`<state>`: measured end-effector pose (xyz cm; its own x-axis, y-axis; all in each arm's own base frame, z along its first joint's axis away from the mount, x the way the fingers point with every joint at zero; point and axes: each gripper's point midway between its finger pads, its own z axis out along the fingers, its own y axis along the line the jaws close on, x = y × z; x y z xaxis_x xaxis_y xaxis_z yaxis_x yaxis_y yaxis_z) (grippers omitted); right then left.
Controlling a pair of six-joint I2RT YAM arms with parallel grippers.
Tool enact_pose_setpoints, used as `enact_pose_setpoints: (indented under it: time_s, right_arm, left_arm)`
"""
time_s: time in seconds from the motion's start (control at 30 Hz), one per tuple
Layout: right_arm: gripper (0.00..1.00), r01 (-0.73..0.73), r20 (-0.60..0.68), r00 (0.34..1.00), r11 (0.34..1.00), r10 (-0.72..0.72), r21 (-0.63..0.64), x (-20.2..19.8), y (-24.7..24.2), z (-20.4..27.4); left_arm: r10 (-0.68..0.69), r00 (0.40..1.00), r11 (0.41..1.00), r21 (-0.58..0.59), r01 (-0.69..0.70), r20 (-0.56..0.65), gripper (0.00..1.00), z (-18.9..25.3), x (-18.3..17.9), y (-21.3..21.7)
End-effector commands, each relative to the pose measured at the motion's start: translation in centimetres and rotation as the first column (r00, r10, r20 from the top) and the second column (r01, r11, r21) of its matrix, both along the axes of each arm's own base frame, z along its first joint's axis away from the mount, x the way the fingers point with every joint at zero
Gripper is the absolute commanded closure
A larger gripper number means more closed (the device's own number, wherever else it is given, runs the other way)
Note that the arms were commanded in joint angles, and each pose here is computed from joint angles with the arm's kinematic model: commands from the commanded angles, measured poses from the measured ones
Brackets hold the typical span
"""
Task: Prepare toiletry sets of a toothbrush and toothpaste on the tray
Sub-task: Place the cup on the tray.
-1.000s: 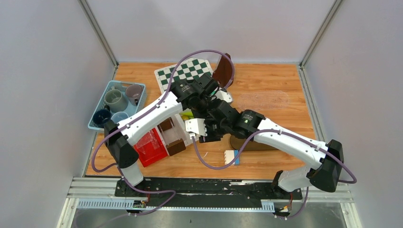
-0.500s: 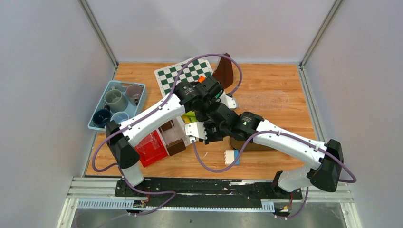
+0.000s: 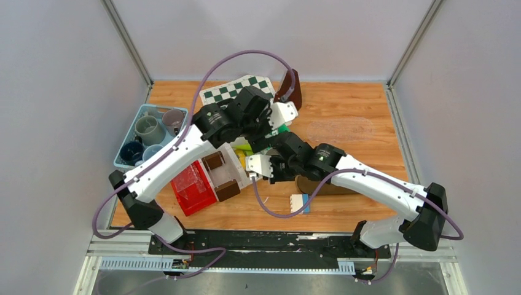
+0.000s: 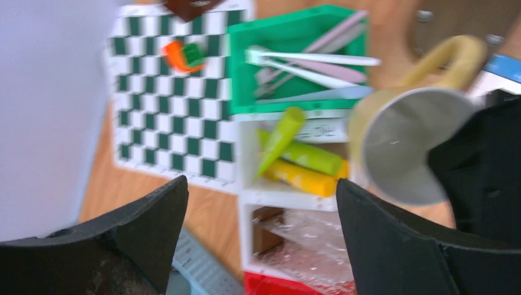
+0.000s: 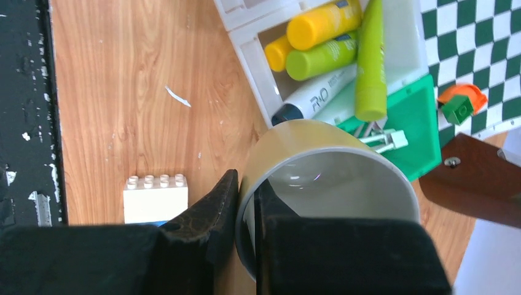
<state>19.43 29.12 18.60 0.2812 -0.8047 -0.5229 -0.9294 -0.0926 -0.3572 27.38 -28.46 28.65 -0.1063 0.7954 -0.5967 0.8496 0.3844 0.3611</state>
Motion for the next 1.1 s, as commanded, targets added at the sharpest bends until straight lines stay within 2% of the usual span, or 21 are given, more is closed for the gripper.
enact_pose_setpoints:
  time_s: [0.0, 0.13, 0.27, 0.3, 0.37, 0.47, 0.6, 0.73, 0.93, 1.07]
  right_arm:
    - [1.00, 0.085, 0.070, 0.993, 0.991, -0.092, 0.104, 2.0, -1.0, 3.5]
    - [1.00, 0.181, 0.054, 0.980, 0.971, -0.191, 0.155, 3.8, -2.6, 4.8]
    - [1.00, 0.341, 0.010, 0.936, 0.916, -0.351, 0.209, 6.9, -5.2, 6.1]
    - [1.00, 0.389, -0.010, 0.918, 0.894, -0.397, 0.223, 7.7, -5.8, 6.4]
    - [1.00, 0.487, -0.047, 0.870, 0.839, -0.491, 0.244, 9.6, -7.6, 6.9]
    - [1.00, 0.629, -0.083, 0.772, 0.737, -0.630, 0.247, 12.2, -10.0, 6.8]
    - [1.00, 0.789, -0.184, 0.606, 0.553, -0.774, 0.267, 15.3, -13.3, 7.2]
    - [1.00, 0.889, -0.296, 0.442, 0.370, -0.846, 0.271, 17.8, -16.4, 7.3]
    - [1.00, 0.964, -0.427, 0.231, 0.146, -0.874, 0.222, 20.8, -20.9, 6.2]
    - [1.00, 0.983, -0.446, 0.084, 0.000, -0.891, 0.185, 22.8, -24.7, 5.1]
  left_arm:
    - [0.171, 0.963, 0.970, -0.207, -0.127, 0.208, 0.01, 7.8, 2.2, 2.3]
    - [0.381, 0.899, 0.882, -0.376, -0.284, 0.214, 0.00, 10.5, 4.1, 6.3]
    - [0.606, 0.783, 0.716, -0.525, -0.461, 0.139, 0.00, 11.4, 5.5, 12.1]
    - [0.652, 0.747, 0.682, -0.529, -0.504, 0.129, 0.00, 10.8, 6.1, 13.7]
    - [0.719, 0.686, 0.610, -0.573, -0.548, 0.109, 0.00, 11.1, 5.6, 16.4]
    - [0.795, 0.602, 0.526, -0.579, -0.623, 0.075, 0.00, 9.4, 5.5, 19.5]
    - [0.869, 0.492, 0.421, -0.598, -0.682, 0.050, 0.00, 8.0, 4.7, 23.6]
    - [0.901, 0.431, 0.369, -0.616, -0.696, 0.052, 0.00, 6.7, 3.9, 25.5]
    - [0.919, 0.388, 0.355, -0.588, -0.726, 0.076, 0.00, 4.4, 3.6, 26.7]
    - [0.923, 0.375, 0.349, -0.579, -0.737, 0.079, 0.00, 3.3, 3.8, 27.0]
